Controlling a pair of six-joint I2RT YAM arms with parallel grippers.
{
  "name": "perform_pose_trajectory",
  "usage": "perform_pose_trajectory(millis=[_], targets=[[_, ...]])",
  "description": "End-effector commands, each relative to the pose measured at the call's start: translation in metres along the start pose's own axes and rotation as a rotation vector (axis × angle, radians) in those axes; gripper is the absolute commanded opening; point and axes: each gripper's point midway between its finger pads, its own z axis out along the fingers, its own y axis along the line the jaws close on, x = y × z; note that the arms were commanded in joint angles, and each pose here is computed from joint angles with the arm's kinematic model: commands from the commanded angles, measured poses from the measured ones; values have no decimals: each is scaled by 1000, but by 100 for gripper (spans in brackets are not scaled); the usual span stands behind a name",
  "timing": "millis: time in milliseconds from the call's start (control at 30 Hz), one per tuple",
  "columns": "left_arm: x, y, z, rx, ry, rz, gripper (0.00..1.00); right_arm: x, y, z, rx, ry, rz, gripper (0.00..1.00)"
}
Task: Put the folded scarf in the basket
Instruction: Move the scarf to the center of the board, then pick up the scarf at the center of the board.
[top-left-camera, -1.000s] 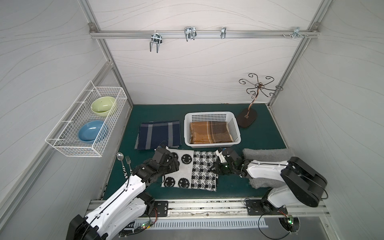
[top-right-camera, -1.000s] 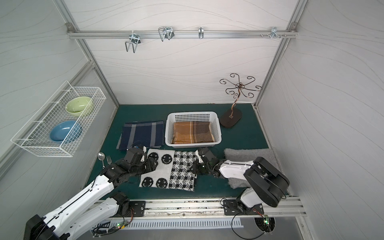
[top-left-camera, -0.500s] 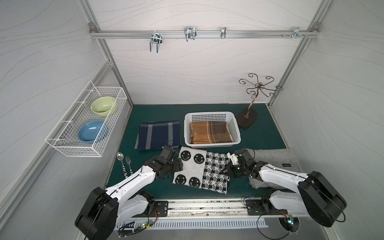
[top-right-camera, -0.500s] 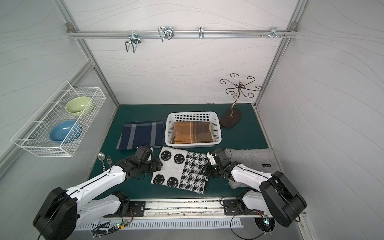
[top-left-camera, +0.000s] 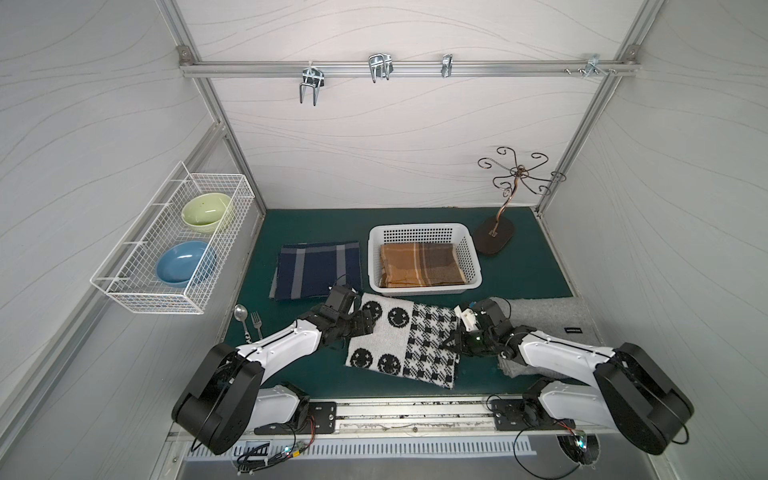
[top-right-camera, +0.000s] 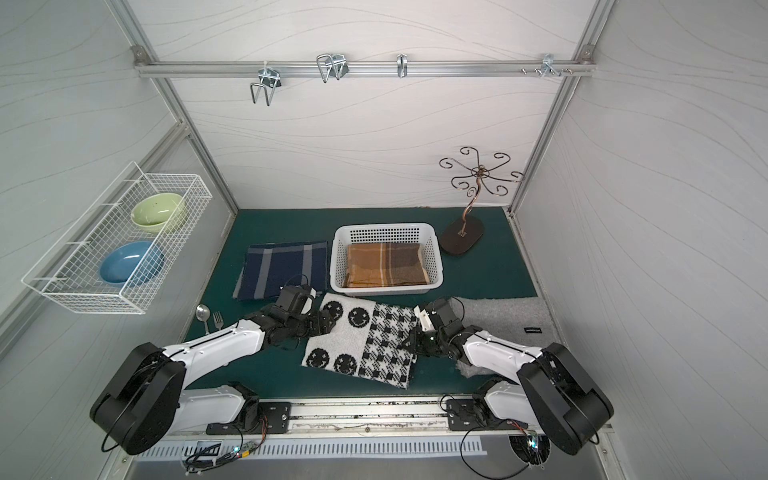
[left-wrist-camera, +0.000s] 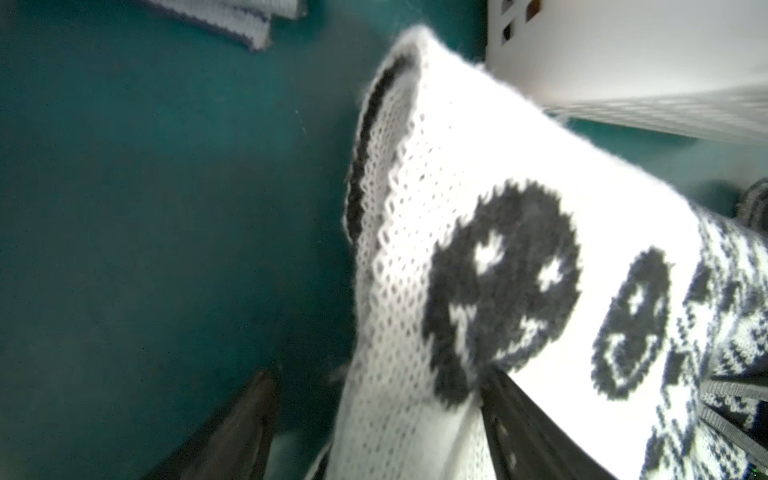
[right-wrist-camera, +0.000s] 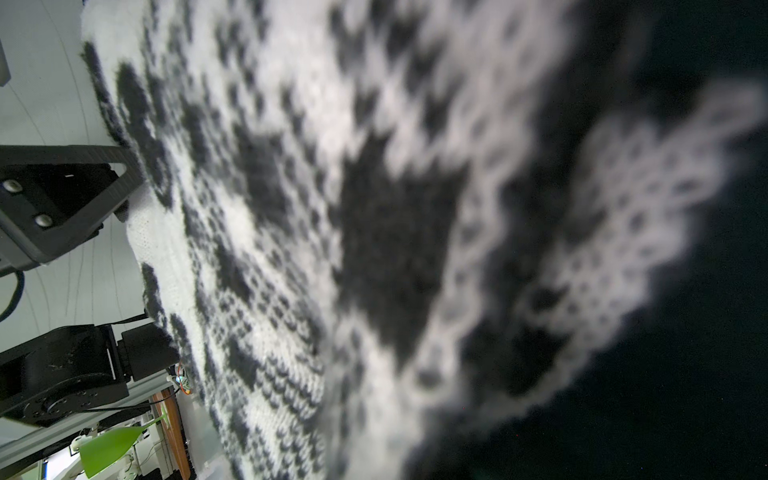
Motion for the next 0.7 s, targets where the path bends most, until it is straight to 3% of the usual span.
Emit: perform_pose_trajectory(millis=[0,300,400,533,667], targets=[[22,9,8,2,69,-11,78,26,-24,2,71,81,41,6],[53,2,22,95,129,-62,70,30,-29,8,71,91,55,6],[59,-5,29,95,146,-43,63,32,-30,10,77,91,56,7],[68,-17,37,117,178,-16,35,34,-28,13,93,99,34,12],[64,-24,27,131,161,9,1,32,-26,14,87,85,19,7]])
